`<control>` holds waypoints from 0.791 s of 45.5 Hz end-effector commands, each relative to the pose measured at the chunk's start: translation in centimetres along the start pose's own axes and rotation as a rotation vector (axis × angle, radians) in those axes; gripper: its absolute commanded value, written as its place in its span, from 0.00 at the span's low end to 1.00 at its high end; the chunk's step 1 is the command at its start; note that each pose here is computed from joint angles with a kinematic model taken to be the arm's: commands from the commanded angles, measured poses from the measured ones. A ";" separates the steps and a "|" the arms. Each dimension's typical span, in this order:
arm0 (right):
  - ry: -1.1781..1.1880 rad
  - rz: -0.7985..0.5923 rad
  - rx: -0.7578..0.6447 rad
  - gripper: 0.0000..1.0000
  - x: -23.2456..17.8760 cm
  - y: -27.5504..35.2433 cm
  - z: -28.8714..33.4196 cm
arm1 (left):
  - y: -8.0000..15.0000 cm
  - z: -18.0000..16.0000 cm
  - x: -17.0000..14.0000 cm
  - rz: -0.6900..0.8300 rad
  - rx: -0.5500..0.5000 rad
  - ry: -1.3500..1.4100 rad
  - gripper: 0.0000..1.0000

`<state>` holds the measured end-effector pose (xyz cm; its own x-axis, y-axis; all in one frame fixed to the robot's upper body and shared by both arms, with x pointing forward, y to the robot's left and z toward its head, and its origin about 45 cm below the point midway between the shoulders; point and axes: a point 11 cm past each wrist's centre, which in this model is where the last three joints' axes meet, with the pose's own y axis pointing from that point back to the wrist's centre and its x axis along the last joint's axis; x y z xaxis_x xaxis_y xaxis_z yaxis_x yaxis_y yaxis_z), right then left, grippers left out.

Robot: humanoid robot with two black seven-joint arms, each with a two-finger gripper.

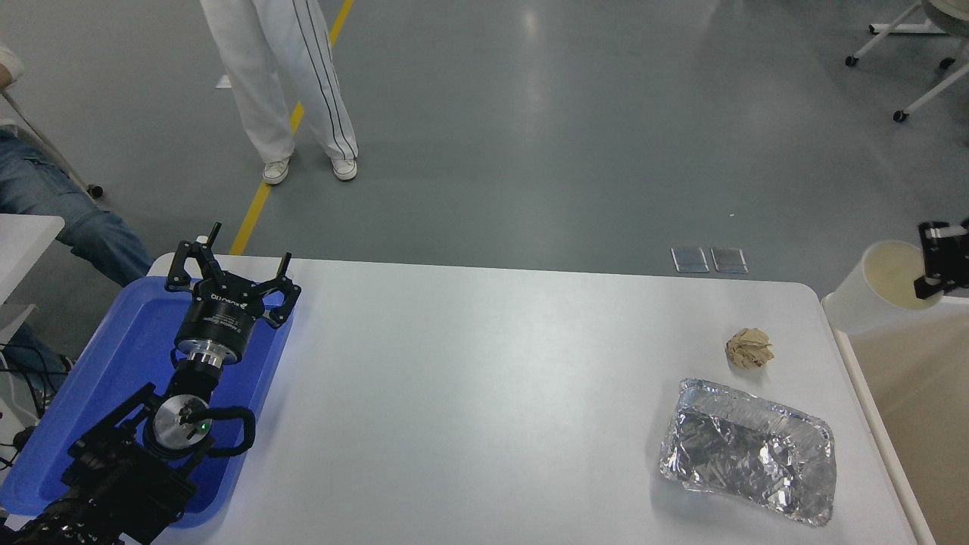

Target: Pick up paper cup place in dustbin

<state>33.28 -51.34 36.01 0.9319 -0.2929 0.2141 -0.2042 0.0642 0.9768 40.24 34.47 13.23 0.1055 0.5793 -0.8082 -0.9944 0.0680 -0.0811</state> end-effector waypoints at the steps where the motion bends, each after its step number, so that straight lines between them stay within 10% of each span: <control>1: -0.101 0.033 -0.064 0.00 -1.4 0.2 6.5 | 0.0 0.0 0.0 0.001 0.000 0.000 1.00; 36: -0.209 0.060 -0.150 0.00 -4.4 -11.4 13.9 | 0.0 0.0 0.0 0.001 0.000 0.000 1.00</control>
<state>29.87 -62.16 27.59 0.8578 -0.4268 0.2864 -0.2167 0.2051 0.9545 40.24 34.47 13.22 0.1052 0.5792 -0.8084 -0.9944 0.0677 -0.0809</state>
